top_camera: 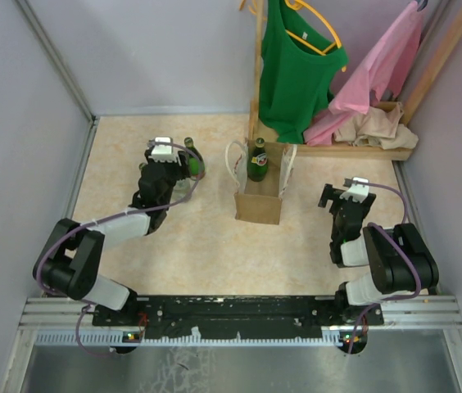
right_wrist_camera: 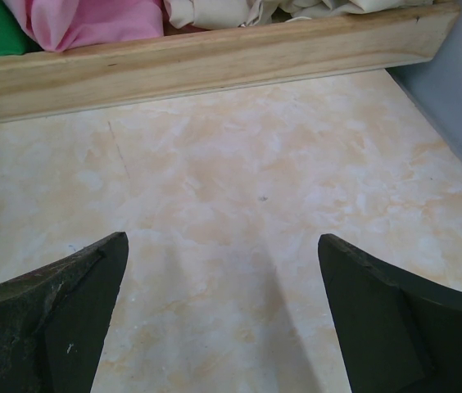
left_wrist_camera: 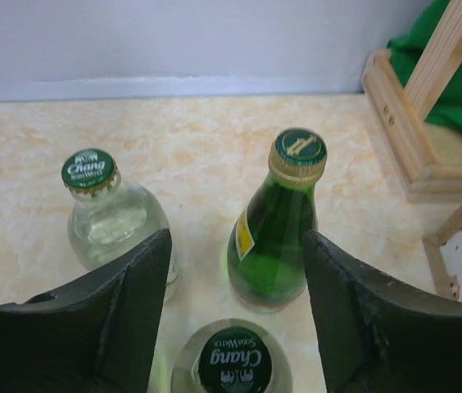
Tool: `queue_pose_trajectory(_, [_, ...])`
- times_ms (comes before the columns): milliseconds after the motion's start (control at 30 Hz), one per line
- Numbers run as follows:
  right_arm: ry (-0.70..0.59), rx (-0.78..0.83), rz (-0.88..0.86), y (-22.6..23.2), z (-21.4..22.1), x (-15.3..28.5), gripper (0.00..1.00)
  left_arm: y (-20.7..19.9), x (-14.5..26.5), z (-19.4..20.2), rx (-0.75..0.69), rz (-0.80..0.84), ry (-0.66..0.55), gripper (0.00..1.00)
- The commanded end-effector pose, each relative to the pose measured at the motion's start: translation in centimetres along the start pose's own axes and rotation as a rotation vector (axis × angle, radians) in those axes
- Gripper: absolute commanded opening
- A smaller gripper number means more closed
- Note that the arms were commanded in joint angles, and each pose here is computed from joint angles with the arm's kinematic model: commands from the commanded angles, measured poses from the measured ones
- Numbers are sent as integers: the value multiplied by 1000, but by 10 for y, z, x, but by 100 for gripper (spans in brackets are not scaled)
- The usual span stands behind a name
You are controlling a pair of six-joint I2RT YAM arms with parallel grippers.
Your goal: Take the beverage out of the canvas bag
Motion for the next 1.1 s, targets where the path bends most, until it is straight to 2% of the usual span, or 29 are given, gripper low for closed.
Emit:
queue_pose_trajectory(0, [-77,-32,-9,5,-18,-6,99,5,-5,-33,77,-38,-129,76])
queue_pose_trajectory(67, [-76,-32,-10,5,-18,-6,99,5,-4,-35,79,-38,-133,81])
queue_pose_trajectory(100, [-78,-32,-10,5,-18,-6,99,5,-4,-37,80,-36,-134,86])
queue_pose_trajectory(233, [-77,-31,-9,5,-18,-6,99,4,2,-54,95,-4,-171,88])
queue_pose_trajectory(400, [-77,-32,-9,5,-18,-6,99,5,18,-98,103,63,-267,99])
queue_pose_trajectory(533, [-76,-32,-9,5,-18,-5,99,-6,33,-141,83,166,-352,99])
queue_pose_trajectory(667, [-77,-31,-10,5,-18,-6,99,-34,44,-184,30,296,-421,98])
queue_pose_trajectory(800, [-76,-31,-9,5,-18,-5,99,-81,36,-205,-25,531,-401,97])
queue_pose_trajectory(900, [-76,-32,-9,5,-18,-5,99,-114,18,-205,-30,664,-352,97])
queue_pose_trajectory(1067, [-78,-32,-8,5,-18,-6,99,-154,-15,-193,-30,754,-276,97])
Point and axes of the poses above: each gripper's point midway between its finger pads, its own x axis back along the fingers, its own y axis along the line the jaws close on, z = x × y, the point moved 7 cm from there along x, back along the fingers, and after that the axes turned 8 degrees about -x, right-handed, at the moved point
